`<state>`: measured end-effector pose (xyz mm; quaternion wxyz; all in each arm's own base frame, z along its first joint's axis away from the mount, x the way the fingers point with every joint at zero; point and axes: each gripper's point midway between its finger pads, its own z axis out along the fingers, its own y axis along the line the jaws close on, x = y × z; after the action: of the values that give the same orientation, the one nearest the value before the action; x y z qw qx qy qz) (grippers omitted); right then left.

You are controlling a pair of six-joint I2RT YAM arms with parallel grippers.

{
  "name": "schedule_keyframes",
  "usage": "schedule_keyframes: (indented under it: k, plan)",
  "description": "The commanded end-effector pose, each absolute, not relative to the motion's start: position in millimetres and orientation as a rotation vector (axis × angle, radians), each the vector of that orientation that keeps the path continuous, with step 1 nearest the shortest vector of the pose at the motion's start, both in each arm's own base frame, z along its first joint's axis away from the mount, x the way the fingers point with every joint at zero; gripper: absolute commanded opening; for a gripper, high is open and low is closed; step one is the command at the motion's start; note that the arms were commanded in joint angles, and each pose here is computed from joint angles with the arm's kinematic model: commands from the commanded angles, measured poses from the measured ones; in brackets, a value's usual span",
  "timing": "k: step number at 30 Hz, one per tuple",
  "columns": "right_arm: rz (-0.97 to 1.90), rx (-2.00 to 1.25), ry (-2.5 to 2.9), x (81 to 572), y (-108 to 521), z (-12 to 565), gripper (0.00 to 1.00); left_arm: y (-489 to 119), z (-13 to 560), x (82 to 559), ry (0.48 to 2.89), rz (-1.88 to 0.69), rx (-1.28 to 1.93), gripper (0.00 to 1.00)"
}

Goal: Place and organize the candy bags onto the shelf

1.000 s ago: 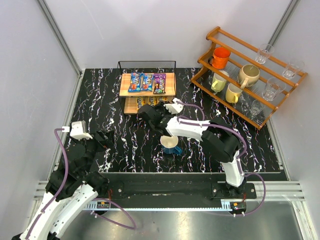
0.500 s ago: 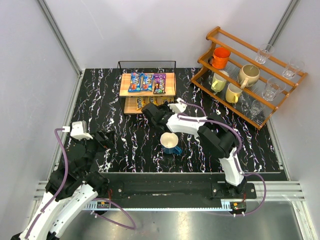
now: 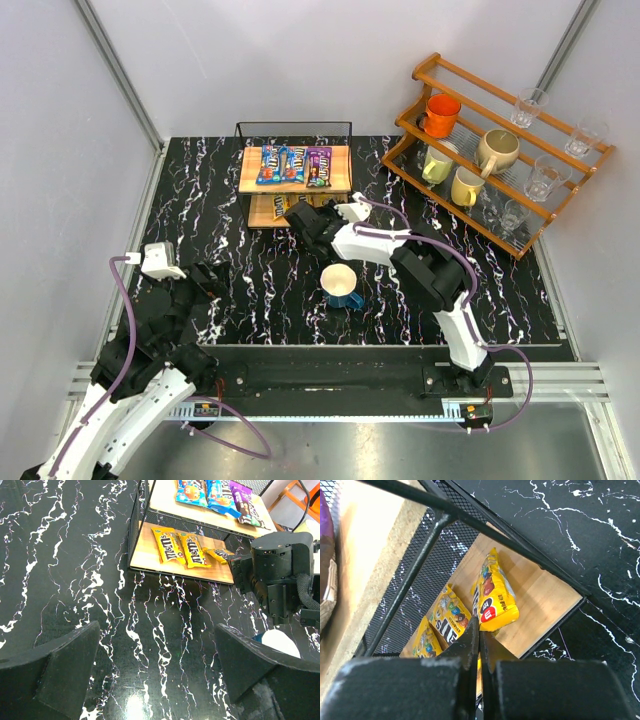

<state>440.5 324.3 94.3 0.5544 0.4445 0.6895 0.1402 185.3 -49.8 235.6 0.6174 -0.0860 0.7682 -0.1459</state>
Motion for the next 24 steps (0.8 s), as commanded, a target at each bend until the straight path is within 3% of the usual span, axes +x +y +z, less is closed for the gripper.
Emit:
schedule_keyframes:
  k: [1,24]
  plan:
    - [0.380,1.091,1.594,452.7,328.0,99.6,0.00,-48.5,248.0,184.5,1.728,-0.352,-0.205,0.99]
    - [0.455,1.132,1.658,470.1,345.5,73.9,0.00,-47.0,248.5,183.1,1.725,-0.352,-0.215,0.99]
